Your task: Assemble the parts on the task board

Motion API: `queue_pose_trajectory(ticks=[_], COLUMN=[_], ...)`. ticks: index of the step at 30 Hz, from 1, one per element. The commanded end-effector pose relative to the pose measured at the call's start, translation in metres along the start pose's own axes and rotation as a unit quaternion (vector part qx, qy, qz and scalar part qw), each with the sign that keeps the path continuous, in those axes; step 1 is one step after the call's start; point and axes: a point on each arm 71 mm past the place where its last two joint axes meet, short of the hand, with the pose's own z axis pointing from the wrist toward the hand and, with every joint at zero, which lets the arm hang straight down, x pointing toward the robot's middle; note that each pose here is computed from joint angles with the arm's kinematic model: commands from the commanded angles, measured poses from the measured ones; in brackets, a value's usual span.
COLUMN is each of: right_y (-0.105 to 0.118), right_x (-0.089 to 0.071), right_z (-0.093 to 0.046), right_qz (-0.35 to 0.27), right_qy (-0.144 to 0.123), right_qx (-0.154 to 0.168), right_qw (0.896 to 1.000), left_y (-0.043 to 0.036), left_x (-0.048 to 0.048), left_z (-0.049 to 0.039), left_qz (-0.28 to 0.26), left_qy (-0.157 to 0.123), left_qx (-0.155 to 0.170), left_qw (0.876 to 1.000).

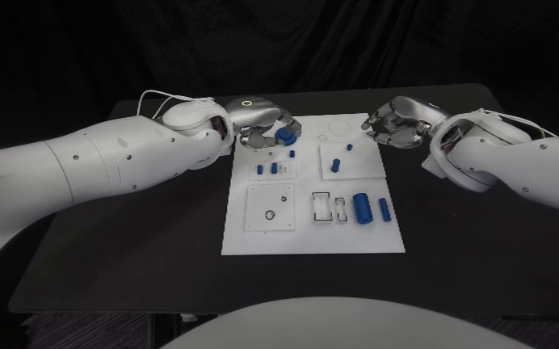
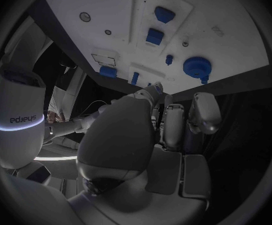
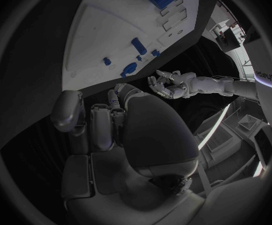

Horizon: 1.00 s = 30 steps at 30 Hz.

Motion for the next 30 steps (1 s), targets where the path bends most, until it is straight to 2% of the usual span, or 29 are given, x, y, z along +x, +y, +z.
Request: queue_pose_trajectory(ticks=[1,12,21,30], right_y=[0.003,0.003,0.002,0.003], right_x=[-0.003,0.000,0.001,0.002], right_z=[0.000,0.001,0.001,0.002], right_qz=[0.003,0.008,0.011,0.011], right_qy=[-0.014,0.000,0.006,0.010], right_qx=[-0.009,0.000,0.007,0.008], right_qw=[1.000,1.000,1.000,1.000], left_y=[0.0004,-0.0016,-0.0031,-0.0006], left_x=[0.0082,0.0189,0.0271,0.0427], left_z=[0.0045,0.0185,0.0250,0.0288], left_qz=[0.013,0.013,0.008,0.000], left_qy=[0.031,0.032,0.046,0.061], left_qx=[-0.005,-0.015,-0.020,-0.031], left_qw=[0.999,0.999,0.999,0.998])
